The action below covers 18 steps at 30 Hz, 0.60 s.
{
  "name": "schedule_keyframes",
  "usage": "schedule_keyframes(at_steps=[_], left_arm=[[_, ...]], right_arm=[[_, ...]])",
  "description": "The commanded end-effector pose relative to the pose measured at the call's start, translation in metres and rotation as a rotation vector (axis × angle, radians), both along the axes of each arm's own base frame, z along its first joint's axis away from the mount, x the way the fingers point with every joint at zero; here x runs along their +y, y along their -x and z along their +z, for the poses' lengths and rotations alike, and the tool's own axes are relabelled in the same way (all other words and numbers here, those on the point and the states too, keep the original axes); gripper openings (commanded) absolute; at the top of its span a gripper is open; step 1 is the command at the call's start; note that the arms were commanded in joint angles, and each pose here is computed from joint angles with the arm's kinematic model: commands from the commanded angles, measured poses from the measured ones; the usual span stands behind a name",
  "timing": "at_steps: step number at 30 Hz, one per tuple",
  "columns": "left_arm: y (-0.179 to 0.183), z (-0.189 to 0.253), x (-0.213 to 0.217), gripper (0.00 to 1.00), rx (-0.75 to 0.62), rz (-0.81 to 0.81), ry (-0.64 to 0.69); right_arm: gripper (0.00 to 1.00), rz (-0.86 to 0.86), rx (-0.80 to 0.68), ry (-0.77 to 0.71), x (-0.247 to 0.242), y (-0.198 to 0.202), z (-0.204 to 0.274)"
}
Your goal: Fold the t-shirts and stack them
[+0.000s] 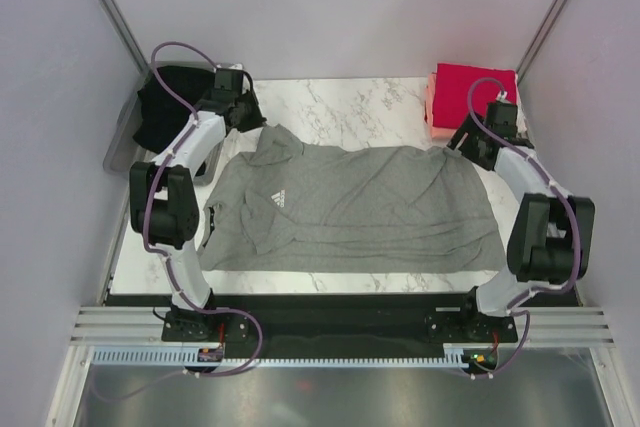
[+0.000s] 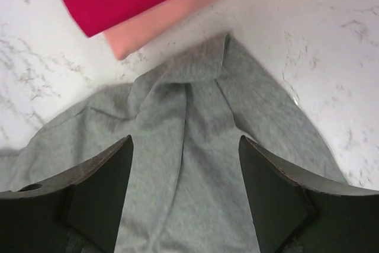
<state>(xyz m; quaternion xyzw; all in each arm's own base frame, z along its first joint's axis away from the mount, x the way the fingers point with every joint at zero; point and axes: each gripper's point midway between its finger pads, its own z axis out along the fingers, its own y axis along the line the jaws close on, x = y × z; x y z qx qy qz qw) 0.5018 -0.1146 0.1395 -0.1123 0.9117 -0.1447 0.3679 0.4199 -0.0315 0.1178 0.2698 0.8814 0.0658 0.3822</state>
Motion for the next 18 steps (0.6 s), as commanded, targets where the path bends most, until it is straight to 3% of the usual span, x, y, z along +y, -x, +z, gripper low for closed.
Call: schedule_keyframes(at_steps=[1, 11, 18], left_arm=[[0.006, 0.016, -0.009, 0.02, -0.019, -0.019, 0.065], [0.011, 0.023, -0.007, 0.02, -0.031, -0.022, 0.057], [0.01, 0.024, -0.004, 0.02, -0.037, -0.012, 0.043]], right_arm=[[0.77, 0.008, -0.077, 0.058, -0.006, -0.037, 0.01], [0.71, 0.059, -0.039, 0.084, 0.008, -0.074, -0.024], [0.64, 0.06, -0.005, 0.087, 0.01, -0.076, -0.039]])
